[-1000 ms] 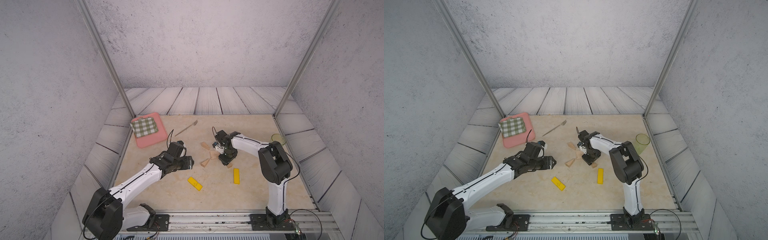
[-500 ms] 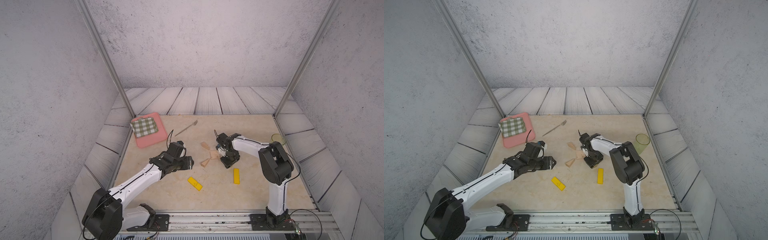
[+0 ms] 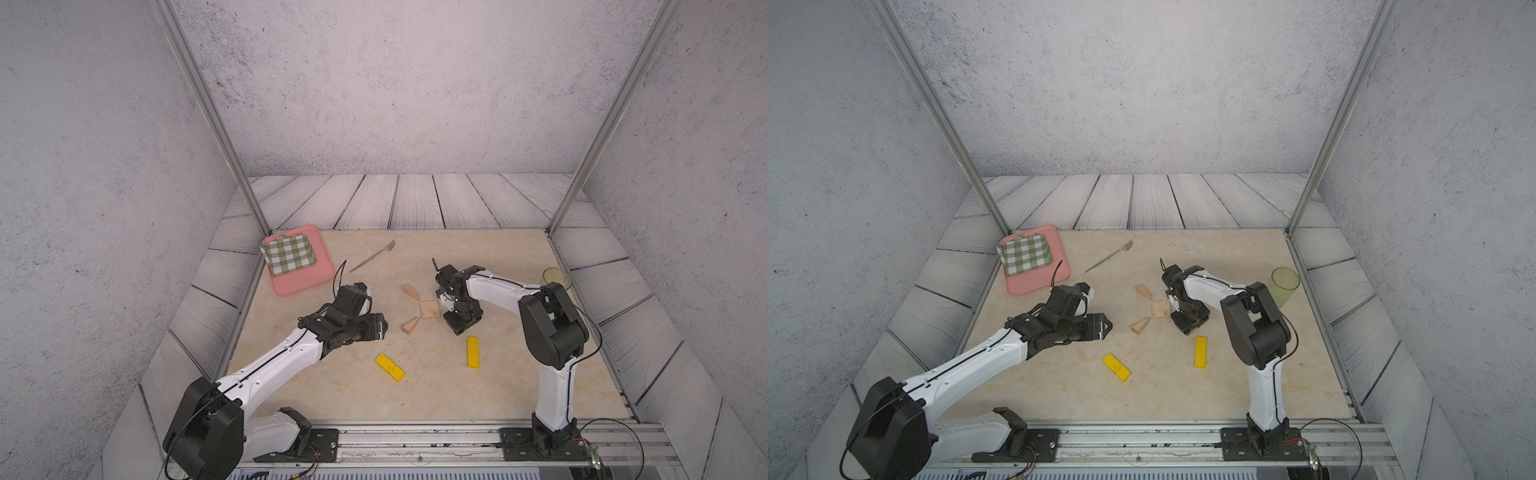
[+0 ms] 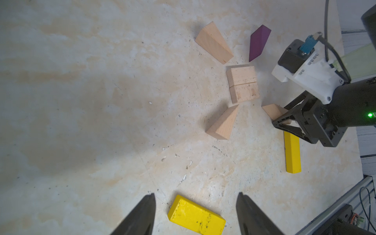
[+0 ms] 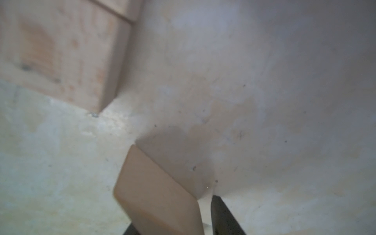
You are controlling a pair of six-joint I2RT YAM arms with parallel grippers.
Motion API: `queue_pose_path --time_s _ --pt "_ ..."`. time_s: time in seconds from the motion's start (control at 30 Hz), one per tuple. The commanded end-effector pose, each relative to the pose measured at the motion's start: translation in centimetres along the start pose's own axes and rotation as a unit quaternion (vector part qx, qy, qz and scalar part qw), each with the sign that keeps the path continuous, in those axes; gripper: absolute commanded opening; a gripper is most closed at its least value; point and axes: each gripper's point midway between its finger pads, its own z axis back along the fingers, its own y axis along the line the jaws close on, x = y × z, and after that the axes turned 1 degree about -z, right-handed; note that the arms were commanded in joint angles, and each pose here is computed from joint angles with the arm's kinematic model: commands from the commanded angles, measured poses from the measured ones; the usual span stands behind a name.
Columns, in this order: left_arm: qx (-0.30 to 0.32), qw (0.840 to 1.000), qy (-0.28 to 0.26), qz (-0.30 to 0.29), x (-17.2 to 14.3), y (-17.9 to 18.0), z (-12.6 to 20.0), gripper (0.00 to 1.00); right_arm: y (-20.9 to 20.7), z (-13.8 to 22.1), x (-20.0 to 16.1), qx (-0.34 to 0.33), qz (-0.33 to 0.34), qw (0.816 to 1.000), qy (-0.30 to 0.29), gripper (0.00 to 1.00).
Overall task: Assemble a small pinwheel with building blocks
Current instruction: Assemble the building block at the center of the board.
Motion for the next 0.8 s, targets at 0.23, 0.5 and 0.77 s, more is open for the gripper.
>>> queue_pose_path --time_s 0.23,0.5,0.77 --pt "-0.004 1.000 -0.004 0.004 0.1 0.0 0.2 0.69 0.1 2.1 1.1 0.017 -0.023 0.999 -0.029 0.41" --pt "-0.003 1.000 -0.002 0.006 0.0 0.0 0.1 0.69 0.3 2.0 1.6 0.020 -0.013 0.999 -0.030 0.41" --pt "-0.003 1.000 -0.003 0.006 0.0 0.1 0.1 0.69 0.3 2.1 1.6 0.021 -0.012 0.999 -0.029 0.41"
